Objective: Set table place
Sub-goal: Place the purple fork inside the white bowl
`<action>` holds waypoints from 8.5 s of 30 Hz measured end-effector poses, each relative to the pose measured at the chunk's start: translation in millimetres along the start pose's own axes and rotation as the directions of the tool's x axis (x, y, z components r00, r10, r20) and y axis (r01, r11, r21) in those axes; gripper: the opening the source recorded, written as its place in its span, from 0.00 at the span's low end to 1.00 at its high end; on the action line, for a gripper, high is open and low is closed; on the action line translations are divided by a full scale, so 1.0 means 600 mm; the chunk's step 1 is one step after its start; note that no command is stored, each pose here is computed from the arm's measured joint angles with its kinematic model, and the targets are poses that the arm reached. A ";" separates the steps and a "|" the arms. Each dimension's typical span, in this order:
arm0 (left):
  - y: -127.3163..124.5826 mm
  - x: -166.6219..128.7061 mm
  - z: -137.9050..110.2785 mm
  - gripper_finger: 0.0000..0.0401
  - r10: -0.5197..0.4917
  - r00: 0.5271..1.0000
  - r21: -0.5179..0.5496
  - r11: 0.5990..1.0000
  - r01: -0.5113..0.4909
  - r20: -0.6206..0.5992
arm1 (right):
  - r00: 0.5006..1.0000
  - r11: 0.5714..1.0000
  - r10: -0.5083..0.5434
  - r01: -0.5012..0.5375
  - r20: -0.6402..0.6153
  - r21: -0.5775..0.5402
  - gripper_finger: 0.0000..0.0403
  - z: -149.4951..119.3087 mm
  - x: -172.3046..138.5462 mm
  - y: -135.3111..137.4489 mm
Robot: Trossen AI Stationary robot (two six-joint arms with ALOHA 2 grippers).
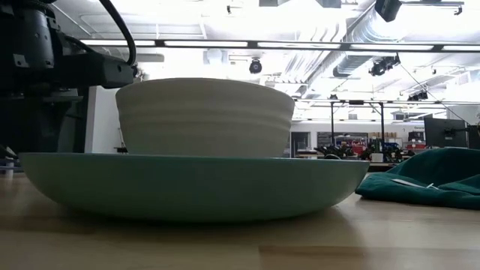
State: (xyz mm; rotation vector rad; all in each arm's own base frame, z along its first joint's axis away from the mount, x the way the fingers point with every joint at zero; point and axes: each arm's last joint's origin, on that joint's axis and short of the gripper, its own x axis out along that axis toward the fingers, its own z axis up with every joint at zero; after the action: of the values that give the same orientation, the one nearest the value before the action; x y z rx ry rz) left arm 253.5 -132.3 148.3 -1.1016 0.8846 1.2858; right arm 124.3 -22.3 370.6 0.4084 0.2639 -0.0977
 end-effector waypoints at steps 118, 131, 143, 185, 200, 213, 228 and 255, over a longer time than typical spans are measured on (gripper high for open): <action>0.017 -0.248 0.480 0.11 -0.298 0.951 0.496 0.840 0.223 0.078 | 0.998 0.997 0.043 -0.040 0.047 -0.060 0.00 0.009 0.001 0.004; 0.064 -0.138 0.529 0.11 -0.194 0.981 -0.008 0.981 0.195 0.013 | 0.998 0.996 0.033 -0.029 0.046 -0.080 0.00 0.009 0.003 0.004; 0.052 -0.071 0.516 0.11 -0.276 0.958 -0.398 0.873 0.283 0.074 | 1.000 0.997 0.020 -0.019 0.009 -0.081 0.00 0.004 0.007 0.001; -0.135 -0.029 0.502 0.05 0.020 0.997 -0.550 0.835 0.027 0.080 | 0.995 0.969 -0.097 0.092 -0.010 -0.229 0.00 0.002 0.025 -0.009; -0.142 -0.026 0.545 0.05 0.111 0.994 -0.642 0.761 -0.095 -0.016 | 0.995 0.970 -0.093 0.086 -0.021 -0.227 0.00 0.000 0.025 -0.009; -0.159 0.017 0.543 0.05 0.106 0.994 -0.748 0.656 -0.098 -0.037 | 0.993 0.965 -0.105 0.088 -0.057 -0.247 0.00 -0.006 0.025 -0.011; -0.161 0.039 0.539 0.05 0.143 0.988 -0.792 0.595 -0.139 -0.066 | 0.991 0.962 -0.110 0.087 -0.076 -0.258 0.00 -0.010 0.020 -0.011; -0.147 0.043 0.543 0.05 0.235 0.970 -0.815 0.550 -0.182 -0.058 | 0.984 0.955 -0.173 0.155 -0.052 -0.254 0.00 -0.009 0.015 -0.015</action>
State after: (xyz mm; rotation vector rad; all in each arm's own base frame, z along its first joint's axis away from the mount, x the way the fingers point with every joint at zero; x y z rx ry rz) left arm 317.4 191.5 223.1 -1.6957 0.3267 2.0253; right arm 130.2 -28.5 359.9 0.1391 0.3782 -0.2104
